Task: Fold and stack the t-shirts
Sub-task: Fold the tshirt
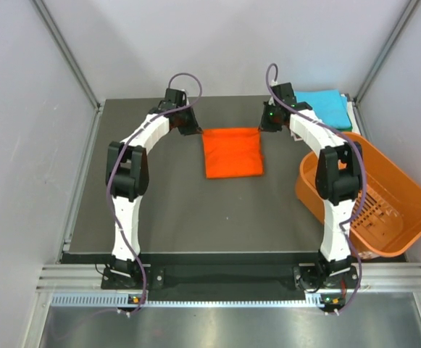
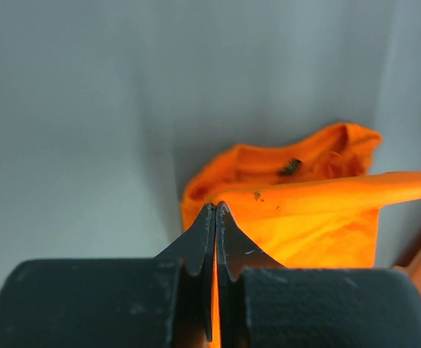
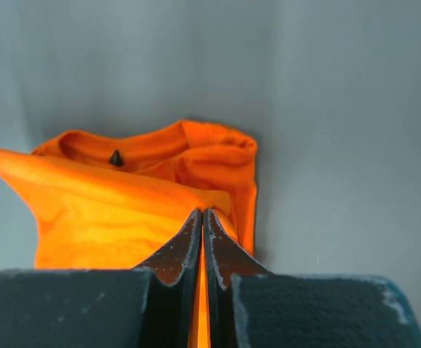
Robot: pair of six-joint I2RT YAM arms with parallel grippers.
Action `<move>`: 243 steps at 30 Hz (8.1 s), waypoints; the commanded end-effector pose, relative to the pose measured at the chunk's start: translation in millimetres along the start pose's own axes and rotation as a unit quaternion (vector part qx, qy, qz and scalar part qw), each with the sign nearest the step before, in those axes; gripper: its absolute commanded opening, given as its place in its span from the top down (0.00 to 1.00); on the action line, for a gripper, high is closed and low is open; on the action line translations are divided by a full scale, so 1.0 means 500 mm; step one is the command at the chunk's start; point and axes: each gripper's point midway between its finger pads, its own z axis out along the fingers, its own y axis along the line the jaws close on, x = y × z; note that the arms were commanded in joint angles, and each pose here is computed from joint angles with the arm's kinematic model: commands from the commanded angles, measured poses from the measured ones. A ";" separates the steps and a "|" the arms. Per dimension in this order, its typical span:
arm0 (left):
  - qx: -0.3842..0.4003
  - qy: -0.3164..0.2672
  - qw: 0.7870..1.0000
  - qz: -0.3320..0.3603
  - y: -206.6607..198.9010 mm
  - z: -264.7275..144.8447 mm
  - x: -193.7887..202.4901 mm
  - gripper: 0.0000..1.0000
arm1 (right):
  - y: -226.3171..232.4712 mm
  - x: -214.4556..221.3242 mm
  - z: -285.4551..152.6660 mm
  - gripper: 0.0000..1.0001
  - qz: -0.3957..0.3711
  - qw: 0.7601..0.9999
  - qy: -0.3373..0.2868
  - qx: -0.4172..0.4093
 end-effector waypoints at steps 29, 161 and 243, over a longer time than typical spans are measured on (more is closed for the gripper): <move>0.146 -0.104 0.984 0.020 -0.059 0.043 -0.145 1.00 | -0.058 -0.084 0.008 1.00 0.057 0.996 -0.065 0.032; 0.151 -0.057 0.984 0.074 -0.100 -0.086 0.029 0.49 | -0.009 0.146 0.090 0.68 0.079 0.984 -0.004 -0.157; 0.023 0.026 0.999 -0.003 0.053 -0.166 0.264 0.46 | 0.112 0.386 -0.065 0.91 -0.017 0.970 0.117 -0.214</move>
